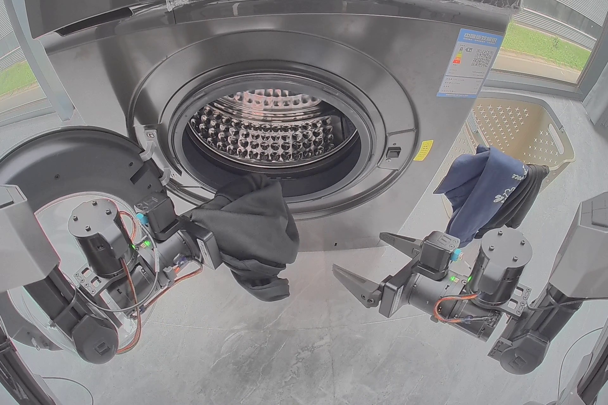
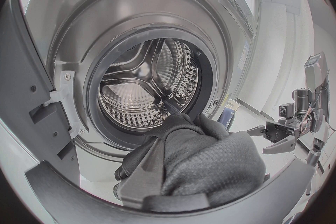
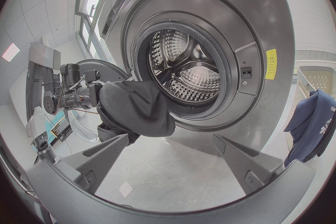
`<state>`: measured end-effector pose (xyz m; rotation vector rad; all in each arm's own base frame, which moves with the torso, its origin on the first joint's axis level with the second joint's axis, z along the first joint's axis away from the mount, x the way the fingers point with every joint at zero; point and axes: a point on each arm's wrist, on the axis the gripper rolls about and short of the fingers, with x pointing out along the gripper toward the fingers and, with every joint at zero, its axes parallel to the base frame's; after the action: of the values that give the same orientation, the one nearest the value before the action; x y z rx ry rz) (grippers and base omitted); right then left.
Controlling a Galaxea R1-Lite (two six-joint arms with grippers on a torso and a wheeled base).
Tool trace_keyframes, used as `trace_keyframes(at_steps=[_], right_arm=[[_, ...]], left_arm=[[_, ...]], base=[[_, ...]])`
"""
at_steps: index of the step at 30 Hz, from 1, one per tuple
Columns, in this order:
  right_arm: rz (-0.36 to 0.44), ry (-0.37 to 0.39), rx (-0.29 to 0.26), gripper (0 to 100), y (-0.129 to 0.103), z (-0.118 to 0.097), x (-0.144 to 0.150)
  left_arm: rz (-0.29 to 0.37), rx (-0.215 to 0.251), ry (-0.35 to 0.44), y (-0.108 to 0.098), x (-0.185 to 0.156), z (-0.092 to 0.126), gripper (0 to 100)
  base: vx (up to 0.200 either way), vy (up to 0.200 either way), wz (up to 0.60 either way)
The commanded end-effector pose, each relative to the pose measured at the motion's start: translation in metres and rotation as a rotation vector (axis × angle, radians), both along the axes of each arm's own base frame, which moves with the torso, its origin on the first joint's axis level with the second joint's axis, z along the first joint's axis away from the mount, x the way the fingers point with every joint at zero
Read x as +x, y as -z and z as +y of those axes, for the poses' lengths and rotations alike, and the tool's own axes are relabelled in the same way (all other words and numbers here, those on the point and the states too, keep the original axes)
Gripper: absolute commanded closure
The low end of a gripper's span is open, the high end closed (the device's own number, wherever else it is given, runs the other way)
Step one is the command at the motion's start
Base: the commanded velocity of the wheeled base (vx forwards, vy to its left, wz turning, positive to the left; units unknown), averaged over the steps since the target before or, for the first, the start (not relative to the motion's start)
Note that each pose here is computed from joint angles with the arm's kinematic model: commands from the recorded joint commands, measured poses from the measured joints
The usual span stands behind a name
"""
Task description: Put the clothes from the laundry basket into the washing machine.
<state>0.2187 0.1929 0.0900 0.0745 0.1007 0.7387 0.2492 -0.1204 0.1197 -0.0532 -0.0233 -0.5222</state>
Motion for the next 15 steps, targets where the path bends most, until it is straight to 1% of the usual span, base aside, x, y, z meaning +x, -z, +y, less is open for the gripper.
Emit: trace_keyframes(at_steps=[1,4,9,15], right_arm=[[0.002,0.004,-0.001,0,0.0005,-0.0008,0.0005],[0.006,0.008,-0.003,0,0.0021,-0.0009,0.0018],[0.012,0.025,-0.009,0,0.0043,-0.0017,0.0034],[0.016,0.031,-0.011,0,0.0059,-0.0015,0.0039]], left_arm=[[0.013,-0.002,-0.015,0.0024,0.0018,0.0040,100],[0.013,-0.006,-0.033,0.0019,0.0046,0.0109,100],[0.017,-0.001,-0.021,0.0032,0.0031,0.0108,100],[0.031,0.008,-0.015,0.0077,0.0038,0.0086,100]], base=[[0.000,0.000,0.00],[0.000,0.000,0.00],[0.000,0.000,0.00],[0.200,0.000,0.00]])
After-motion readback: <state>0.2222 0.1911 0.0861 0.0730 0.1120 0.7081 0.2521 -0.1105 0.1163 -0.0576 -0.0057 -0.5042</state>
